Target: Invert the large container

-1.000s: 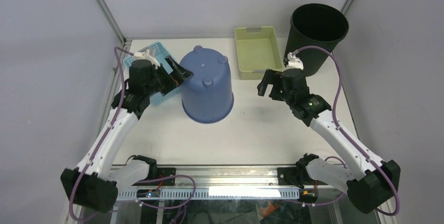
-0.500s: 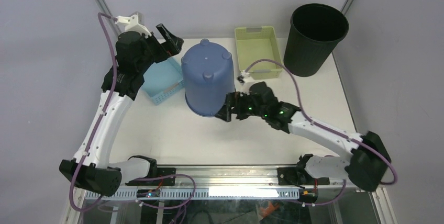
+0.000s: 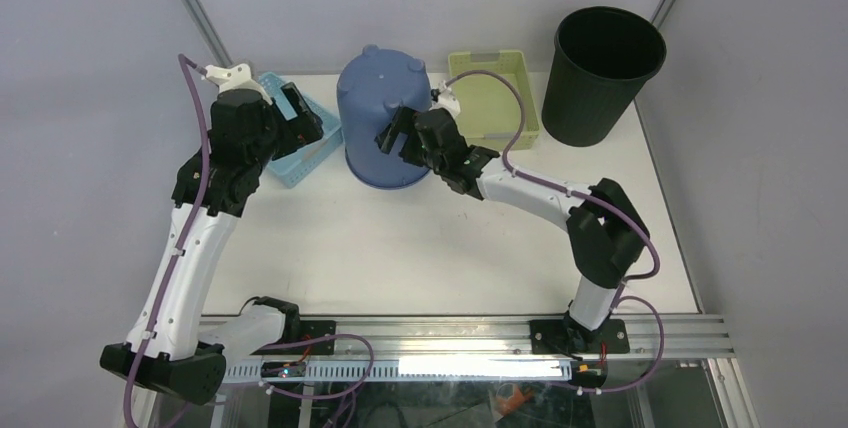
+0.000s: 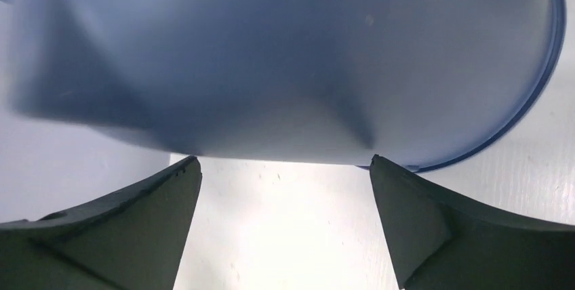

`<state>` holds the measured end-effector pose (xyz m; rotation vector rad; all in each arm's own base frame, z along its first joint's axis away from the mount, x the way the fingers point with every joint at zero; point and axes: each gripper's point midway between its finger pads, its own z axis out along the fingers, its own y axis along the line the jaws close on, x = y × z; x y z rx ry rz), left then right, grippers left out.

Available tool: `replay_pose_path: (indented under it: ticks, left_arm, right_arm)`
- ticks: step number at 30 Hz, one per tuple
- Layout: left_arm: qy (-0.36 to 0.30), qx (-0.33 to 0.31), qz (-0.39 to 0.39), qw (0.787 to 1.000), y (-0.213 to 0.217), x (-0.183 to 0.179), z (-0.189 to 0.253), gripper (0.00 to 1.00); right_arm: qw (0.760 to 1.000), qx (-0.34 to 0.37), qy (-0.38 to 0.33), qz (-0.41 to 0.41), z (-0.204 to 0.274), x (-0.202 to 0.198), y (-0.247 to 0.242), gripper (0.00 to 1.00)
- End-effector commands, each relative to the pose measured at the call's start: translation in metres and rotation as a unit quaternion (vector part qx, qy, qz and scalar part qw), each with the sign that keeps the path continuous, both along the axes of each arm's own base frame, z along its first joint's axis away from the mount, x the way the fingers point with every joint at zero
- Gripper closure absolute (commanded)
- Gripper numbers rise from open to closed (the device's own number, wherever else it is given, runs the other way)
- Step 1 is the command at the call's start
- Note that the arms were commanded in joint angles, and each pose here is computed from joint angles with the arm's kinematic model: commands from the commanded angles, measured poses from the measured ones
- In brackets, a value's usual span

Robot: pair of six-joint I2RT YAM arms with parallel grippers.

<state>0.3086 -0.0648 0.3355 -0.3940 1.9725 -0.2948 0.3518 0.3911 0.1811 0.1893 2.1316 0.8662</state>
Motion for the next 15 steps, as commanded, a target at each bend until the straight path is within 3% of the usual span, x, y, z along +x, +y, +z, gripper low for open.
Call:
replay_pose_path:
  ticks: [1, 5, 8, 11, 15]
  left_arm:
    - [0.029, 0.033, 0.022, 0.999, 0.013, -0.002, -0.020, 0.01]
    - [0.061, 0.039, 0.018, 0.997, 0.011, 0.004, -0.043, 0.01]
    - [0.090, 0.036, 0.010, 0.995, 0.005, 0.007, -0.065, 0.01]
    - [0.104, 0.047, 0.016, 0.993, 0.009, 0.012, -0.082, 0.01]
    - [0.123, 0.055, 0.004, 0.991, 0.011, 0.021, -0.099, 0.01]
  right_arm:
    - [0.998, 0.020, -0.041, -0.049, 0.037, 0.019, -0.004, 0.01]
    - [0.998, 0.052, -0.036, -0.024, 0.023, -0.010, 0.004, 0.01]
    - [0.997, 0.058, -0.036, -0.022, 0.018, -0.009, 0.012, 0.01]
    - [0.996, 0.072, -0.047, -0.030, 0.029, 0.015, 0.026, 0.01]
    - [0.991, 0.089, -0.066, -0.074, 0.045, 0.080, 0.022, 0.01]
